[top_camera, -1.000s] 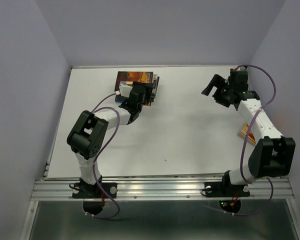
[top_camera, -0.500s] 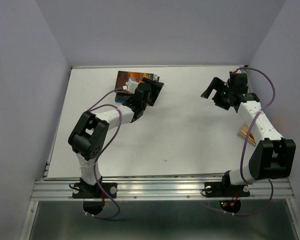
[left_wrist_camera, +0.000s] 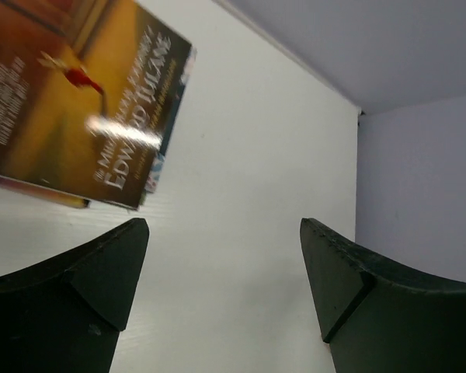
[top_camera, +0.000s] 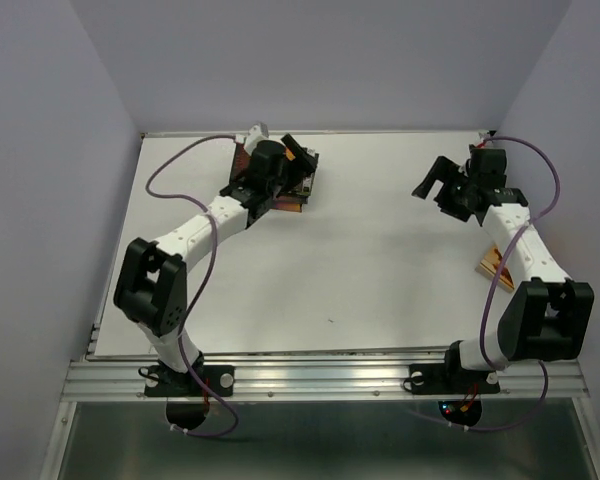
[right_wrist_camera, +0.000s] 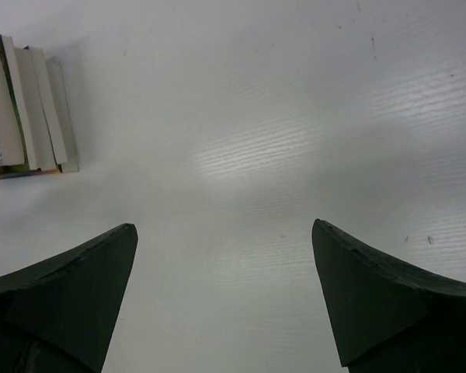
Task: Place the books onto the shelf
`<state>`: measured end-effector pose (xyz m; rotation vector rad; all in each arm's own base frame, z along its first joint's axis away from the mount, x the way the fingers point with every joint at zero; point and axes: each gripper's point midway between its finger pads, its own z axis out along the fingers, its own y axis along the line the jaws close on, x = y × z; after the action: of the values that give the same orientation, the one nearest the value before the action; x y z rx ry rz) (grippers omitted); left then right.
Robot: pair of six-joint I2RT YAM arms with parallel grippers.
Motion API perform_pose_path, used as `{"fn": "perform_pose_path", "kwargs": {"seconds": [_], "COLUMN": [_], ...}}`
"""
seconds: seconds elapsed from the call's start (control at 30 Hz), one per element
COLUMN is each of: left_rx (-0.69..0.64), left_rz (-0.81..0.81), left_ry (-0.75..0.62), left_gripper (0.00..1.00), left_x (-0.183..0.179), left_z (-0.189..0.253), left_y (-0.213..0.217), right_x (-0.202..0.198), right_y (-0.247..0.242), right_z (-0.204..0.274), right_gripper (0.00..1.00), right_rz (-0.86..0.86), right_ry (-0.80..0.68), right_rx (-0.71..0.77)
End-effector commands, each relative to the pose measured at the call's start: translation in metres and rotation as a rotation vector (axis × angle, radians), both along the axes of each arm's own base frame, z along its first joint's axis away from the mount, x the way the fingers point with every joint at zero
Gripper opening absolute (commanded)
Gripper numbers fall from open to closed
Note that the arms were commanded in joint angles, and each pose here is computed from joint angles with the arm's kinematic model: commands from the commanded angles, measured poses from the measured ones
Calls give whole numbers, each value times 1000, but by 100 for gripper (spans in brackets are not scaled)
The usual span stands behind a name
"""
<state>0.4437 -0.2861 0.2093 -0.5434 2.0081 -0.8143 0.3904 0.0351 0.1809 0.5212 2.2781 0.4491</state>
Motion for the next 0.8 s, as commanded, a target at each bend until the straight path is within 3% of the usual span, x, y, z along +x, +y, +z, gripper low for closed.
{"fn": "perform_pose_path", "kwargs": {"seconds": [0.0,0.13,0.17,0.37,0.63,0.77], "left_rx": [147,283,351,417,394,402], "left_rz": [142,198,155,19,-168,-200], "left_ry": [-134,-76,-96,-79,-64,-23], "left_gripper": [92,92,93,88,67,65], "left_x": [12,26,31,61,89,99], "left_z": [64,51,52,31,8,-14], "left_y": [104,167,176,221,208,207], "right_x": [6,14,19,49,102,117], "right_y": [22,48,69,143,223,252], "right_z": [14,6,14,18,24,12], "right_gripper": [100,100,100,100,100,100], "right_rz": [165,252,304,445,520,563], "right_ry": [-68,-55,-85,-134,-183,-175], "right_rx": [-14,-44,-51,76,194,208]}}
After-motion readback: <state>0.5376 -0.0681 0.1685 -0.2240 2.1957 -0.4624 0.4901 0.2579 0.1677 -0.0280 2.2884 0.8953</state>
